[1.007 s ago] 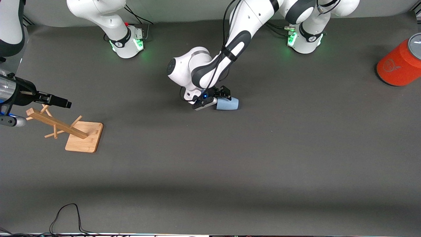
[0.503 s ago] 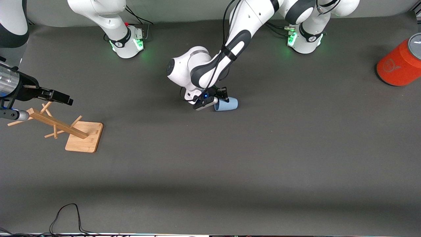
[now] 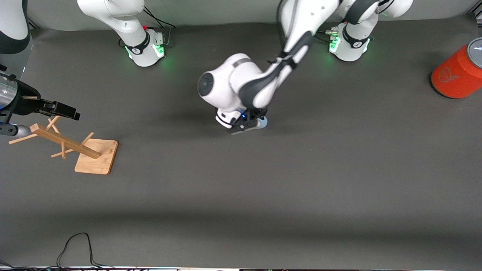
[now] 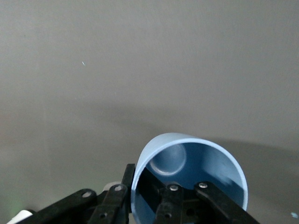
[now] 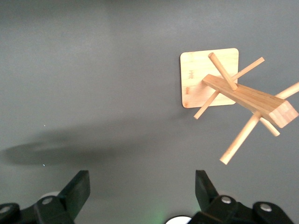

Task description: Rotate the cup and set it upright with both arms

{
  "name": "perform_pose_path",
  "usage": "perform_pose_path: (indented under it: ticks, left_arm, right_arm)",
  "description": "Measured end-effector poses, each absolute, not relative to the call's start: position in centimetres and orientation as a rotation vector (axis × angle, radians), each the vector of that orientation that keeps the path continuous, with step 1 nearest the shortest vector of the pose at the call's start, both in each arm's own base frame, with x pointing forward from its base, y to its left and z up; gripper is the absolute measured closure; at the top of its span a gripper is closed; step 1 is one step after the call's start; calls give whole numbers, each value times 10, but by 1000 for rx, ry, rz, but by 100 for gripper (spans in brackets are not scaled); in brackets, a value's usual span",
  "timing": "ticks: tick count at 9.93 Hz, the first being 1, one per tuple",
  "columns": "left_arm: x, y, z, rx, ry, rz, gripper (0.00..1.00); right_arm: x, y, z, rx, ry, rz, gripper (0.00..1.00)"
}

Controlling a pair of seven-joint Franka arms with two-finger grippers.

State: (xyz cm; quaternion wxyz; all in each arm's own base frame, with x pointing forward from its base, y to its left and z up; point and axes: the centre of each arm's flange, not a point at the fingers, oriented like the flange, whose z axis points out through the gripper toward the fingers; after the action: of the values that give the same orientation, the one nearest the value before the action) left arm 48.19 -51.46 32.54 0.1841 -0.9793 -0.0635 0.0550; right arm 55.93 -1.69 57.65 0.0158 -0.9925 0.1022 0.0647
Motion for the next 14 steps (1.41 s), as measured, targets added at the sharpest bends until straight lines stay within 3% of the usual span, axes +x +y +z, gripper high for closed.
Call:
perform_pose_path:
  ticks: [2,4,10,14]
  left_arm:
    - [506,-467,361,-2935,-261,175,91]
    - [482,-424,366,-3027,-336,137,91]
    - [427,-366,269,-3154,-650,176,91]
    - [400,-391,263,-3172,-744,153,91]
  right_arm:
    - [559,-16,577,-3087,313,199,0]
    - [559,-8,578,-3090,289,198,0]
    - [561,-8,582,-3110,280,155,0]
    - [564,-5,585,-3111,265,106,0]
